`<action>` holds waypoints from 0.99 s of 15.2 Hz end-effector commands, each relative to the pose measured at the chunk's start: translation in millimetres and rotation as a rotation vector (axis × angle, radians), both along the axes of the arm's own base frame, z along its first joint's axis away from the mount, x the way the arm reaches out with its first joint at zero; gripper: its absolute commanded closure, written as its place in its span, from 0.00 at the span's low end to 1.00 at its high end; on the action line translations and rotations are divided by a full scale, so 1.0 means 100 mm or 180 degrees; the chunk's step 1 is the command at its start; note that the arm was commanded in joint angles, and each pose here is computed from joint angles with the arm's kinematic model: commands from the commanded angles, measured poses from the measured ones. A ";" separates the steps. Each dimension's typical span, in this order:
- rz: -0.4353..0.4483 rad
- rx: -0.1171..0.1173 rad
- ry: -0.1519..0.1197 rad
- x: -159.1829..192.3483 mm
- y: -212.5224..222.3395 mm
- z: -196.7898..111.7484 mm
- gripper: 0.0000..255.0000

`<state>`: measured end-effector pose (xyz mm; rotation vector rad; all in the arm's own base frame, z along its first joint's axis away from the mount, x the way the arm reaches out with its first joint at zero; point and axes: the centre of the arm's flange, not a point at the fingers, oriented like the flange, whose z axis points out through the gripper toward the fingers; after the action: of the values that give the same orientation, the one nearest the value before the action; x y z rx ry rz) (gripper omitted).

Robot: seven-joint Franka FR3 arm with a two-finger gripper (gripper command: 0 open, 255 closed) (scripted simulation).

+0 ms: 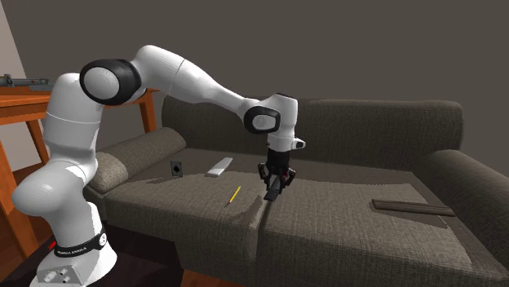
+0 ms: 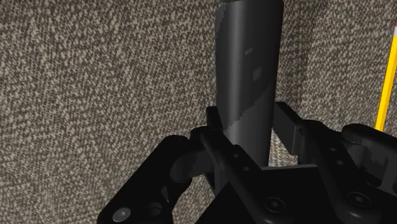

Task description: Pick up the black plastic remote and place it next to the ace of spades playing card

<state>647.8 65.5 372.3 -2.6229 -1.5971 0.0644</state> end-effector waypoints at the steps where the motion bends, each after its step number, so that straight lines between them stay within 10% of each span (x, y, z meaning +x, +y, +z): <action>1: 0.0000 0.0000 0.0000 0.00 -0.01 0.11 1.00; 15: 0.0000 0.0000 0.0000 0.00 -0.01 0.85 1.00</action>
<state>647.7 64.7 451.1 -2.6227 -1.5974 0.0643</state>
